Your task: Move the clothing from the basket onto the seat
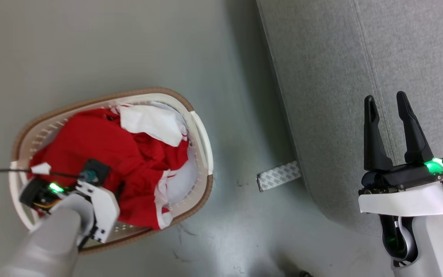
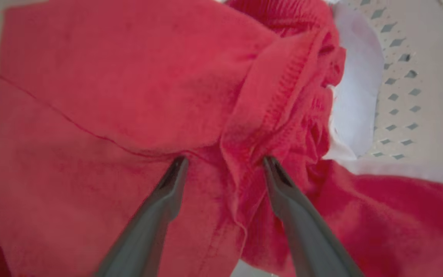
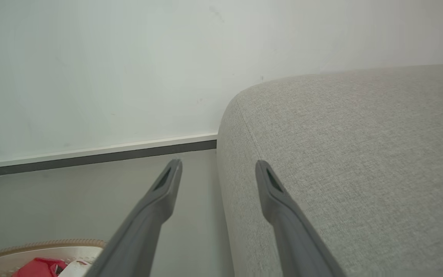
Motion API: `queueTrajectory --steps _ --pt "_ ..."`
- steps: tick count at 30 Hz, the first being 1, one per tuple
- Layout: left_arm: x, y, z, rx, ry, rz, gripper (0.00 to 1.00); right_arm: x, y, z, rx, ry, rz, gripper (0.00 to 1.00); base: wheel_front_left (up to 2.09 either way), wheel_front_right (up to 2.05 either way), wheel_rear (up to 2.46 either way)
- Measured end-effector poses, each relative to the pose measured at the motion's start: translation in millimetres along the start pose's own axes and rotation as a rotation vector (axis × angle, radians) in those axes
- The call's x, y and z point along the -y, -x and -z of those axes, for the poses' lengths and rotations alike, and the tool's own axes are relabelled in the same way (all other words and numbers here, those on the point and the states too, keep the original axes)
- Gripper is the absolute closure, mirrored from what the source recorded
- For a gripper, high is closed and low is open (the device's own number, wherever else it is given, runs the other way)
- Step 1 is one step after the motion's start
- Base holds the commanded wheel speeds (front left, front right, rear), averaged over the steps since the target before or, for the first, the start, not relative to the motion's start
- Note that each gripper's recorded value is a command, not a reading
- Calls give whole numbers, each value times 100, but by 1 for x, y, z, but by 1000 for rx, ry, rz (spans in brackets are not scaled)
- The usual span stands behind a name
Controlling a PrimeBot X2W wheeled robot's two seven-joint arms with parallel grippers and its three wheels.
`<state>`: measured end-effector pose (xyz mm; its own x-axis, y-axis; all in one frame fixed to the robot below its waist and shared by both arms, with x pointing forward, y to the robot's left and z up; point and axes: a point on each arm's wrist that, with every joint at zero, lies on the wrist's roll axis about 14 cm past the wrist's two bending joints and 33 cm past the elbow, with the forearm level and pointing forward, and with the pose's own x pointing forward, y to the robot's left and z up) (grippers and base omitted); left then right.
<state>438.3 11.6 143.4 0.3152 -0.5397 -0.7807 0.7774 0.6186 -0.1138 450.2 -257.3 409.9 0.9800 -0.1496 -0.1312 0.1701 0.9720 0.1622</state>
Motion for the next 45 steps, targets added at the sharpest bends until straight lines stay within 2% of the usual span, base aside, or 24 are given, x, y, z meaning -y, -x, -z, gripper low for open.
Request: queueTrajectory --steps 7,8,9,10,11,14,15,16,17,28,36,45 --pt "-4 -21 25 -115 -1 20 1 7 -1 18 -47 -3 22 0 0 0 0" --pt "-3 -23 27 -121 4 23 11 8 -2 19 -50 -2 23 0 0 0 0" --pt "-3 -24 29 -124 10 26 33 9 -2 20 -52 -3 25 0 0 0 0" --pt "-2 -25 30 -126 13 28 44 9 -2 20 -53 -3 27 0 0 0 0" --pt "-2 -25 30 -127 14 28 49 10 -2 21 -54 -3 28 0 0 0 0" --pt "-2 -22 27 -115 18 24 57 9 -2 19 -49 -5 27 0 0 0 0" --pt "-2 -21 25 -108 19 24 72 9 -2 17 -46 -7 26 0 0 0 0" --pt "-2 -19 22 -100 18 22 93 8 -2 15 -42 -7 24 0 0 0 0" --pt "-2 -17 20 -90 21 19 100 8 -2 14 -38 -5 22 0 0 0 0" --pt "18 27 -31 77 87 -19 100 -4 8 -29 63 27 -14 0 0 0 0" --pt "23 83 -80 241 119 -89 100 -23 29 -59 134 28 -66 0 0 0 0" --pt "21 162 -144 509 137 -180 100 -54 51 -84 201 -2 -152 0 0 0 0"
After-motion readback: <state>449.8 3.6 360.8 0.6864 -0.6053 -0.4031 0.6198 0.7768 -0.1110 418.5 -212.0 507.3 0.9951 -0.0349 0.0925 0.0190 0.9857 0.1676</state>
